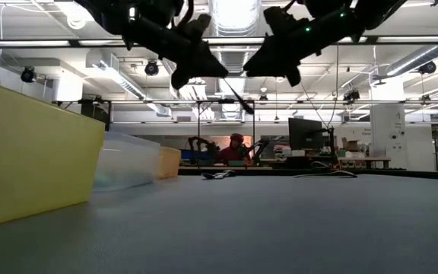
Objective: Sort silverware by color (type)
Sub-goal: Put the black spoon into the yellow bin
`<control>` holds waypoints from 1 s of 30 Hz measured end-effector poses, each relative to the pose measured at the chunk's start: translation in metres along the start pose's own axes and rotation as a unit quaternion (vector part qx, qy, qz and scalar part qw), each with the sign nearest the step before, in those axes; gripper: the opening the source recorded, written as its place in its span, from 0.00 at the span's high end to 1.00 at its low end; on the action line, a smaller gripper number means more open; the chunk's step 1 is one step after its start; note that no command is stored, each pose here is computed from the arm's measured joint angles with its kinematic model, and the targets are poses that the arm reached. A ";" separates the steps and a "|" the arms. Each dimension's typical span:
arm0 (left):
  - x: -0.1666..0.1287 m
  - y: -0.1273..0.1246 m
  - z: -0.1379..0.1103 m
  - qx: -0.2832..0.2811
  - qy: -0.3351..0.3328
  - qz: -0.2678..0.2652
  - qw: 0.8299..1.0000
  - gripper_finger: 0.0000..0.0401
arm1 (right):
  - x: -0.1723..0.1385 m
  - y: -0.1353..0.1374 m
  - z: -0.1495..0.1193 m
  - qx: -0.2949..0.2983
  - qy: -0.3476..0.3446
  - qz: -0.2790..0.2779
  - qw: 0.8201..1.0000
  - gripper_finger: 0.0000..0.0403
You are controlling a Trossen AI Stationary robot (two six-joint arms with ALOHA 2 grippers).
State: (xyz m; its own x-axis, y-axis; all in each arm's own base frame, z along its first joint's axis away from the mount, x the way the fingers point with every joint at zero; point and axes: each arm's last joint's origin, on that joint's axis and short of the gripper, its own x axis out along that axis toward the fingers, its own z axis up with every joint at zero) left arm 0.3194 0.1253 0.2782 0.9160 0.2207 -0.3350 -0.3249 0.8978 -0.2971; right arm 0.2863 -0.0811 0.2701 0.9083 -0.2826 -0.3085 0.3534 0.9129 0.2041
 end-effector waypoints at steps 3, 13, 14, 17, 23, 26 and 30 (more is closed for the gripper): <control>-0.001 0.001 -0.002 -0.006 0.045 0.010 0.999 1.00 | -0.014 -0.005 0.002 0.008 0.027 -0.017 0.999 0.73; -0.037 -0.032 0.005 0.013 0.308 -0.066 0.949 1.00 | -0.042 -0.007 -0.006 0.061 0.111 -0.042 0.991 0.74; -0.044 -0.038 0.003 0.021 0.344 -0.068 0.936 1.00 | -0.043 -0.008 -0.010 0.072 0.128 -0.047 0.988 0.74; -0.061 -0.059 -0.006 0.040 0.433 -0.070 0.898 1.00 | -0.044 -0.009 -0.021 0.103 0.182 -0.068 0.976 0.76; -0.090 -0.110 -0.034 0.049 0.514 -0.086 0.852 1.00 | -0.040 -0.005 -0.043 0.146 0.257 -0.096 0.950 0.80; -0.105 -0.138 -0.051 0.045 0.533 -0.086 0.841 1.00 | -0.036 0.000 -0.048 0.156 0.265 -0.094 0.947 0.81; -0.125 -0.172 -0.077 0.043 0.546 -0.043 0.836 1.00 | -0.031 0.005 -0.053 0.157 0.273 -0.091 0.945 0.81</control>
State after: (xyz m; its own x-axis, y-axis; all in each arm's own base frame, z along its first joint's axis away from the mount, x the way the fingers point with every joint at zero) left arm 0.2428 -0.0860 0.3019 0.1602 -0.2835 -0.9455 -0.2071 0.9269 -0.3130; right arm 0.2475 -0.0526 0.2317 0.6056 -0.1532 -0.7809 0.6191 0.7073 0.3413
